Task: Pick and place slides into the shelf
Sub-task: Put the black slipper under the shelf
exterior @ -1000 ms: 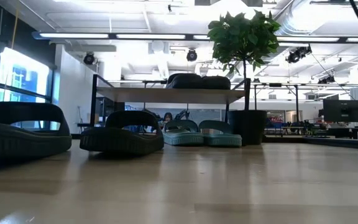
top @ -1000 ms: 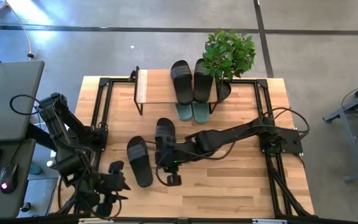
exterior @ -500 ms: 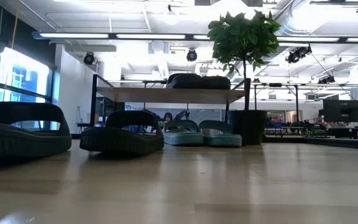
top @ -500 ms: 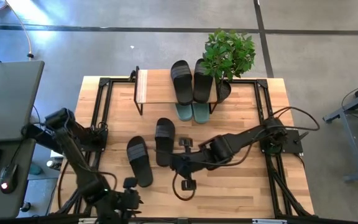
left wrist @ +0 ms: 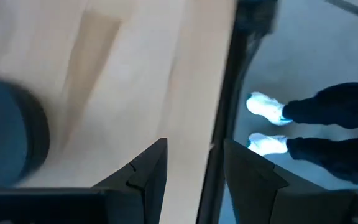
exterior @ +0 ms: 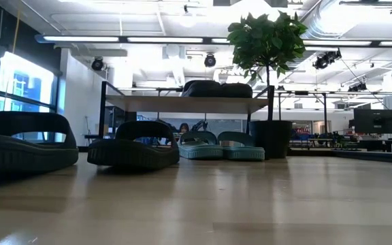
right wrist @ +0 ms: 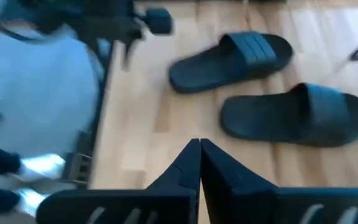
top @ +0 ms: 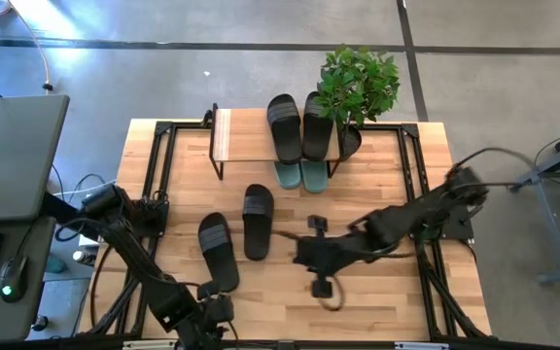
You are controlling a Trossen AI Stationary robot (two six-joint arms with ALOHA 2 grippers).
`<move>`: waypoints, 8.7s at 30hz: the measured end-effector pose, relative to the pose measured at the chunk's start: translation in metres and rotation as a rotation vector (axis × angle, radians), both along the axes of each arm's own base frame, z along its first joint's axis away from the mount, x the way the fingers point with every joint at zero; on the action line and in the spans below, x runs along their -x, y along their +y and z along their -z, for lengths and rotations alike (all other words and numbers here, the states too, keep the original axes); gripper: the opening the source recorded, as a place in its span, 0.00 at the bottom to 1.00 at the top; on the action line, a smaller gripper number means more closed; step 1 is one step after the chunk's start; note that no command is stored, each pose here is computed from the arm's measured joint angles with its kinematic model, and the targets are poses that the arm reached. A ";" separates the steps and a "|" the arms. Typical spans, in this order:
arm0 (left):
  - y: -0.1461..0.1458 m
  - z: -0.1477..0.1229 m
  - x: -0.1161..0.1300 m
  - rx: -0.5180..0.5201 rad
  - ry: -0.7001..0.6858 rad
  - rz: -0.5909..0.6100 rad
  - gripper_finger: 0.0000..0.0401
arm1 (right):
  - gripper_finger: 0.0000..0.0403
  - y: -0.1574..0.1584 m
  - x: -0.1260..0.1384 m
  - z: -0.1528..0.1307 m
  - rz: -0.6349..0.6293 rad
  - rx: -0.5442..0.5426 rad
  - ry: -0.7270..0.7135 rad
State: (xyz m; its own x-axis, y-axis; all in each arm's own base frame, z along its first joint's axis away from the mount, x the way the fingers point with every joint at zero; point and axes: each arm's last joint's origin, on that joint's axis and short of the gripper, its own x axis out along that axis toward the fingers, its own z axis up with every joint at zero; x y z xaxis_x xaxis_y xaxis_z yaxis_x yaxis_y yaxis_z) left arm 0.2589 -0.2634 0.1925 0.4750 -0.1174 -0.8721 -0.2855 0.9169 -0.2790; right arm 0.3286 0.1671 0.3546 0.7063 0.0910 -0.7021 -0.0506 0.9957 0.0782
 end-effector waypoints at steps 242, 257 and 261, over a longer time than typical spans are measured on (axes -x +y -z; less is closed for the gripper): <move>0.189 -0.076 0.072 -0.231 -0.425 0.104 0.01 | 0.00 -0.022 -0.044 0.180 0.445 -0.327 -0.134; 0.183 -0.072 0.076 -0.091 -0.347 0.288 0.01 | 0.00 -0.029 -0.097 0.210 0.372 -0.229 -0.023; 0.183 -0.072 0.076 -0.093 -0.350 0.287 0.01 | 0.00 -0.031 -0.110 0.212 0.370 -0.246 -0.021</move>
State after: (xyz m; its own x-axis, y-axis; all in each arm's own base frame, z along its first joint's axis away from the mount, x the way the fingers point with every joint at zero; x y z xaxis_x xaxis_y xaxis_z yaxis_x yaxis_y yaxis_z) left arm 0.1833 -0.0802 0.2641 0.7022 -0.2163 -0.6783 0.0804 0.9707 -0.2263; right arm 0.4385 0.1363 0.1426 0.7368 -0.0083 -0.6760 0.3019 0.8988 0.3180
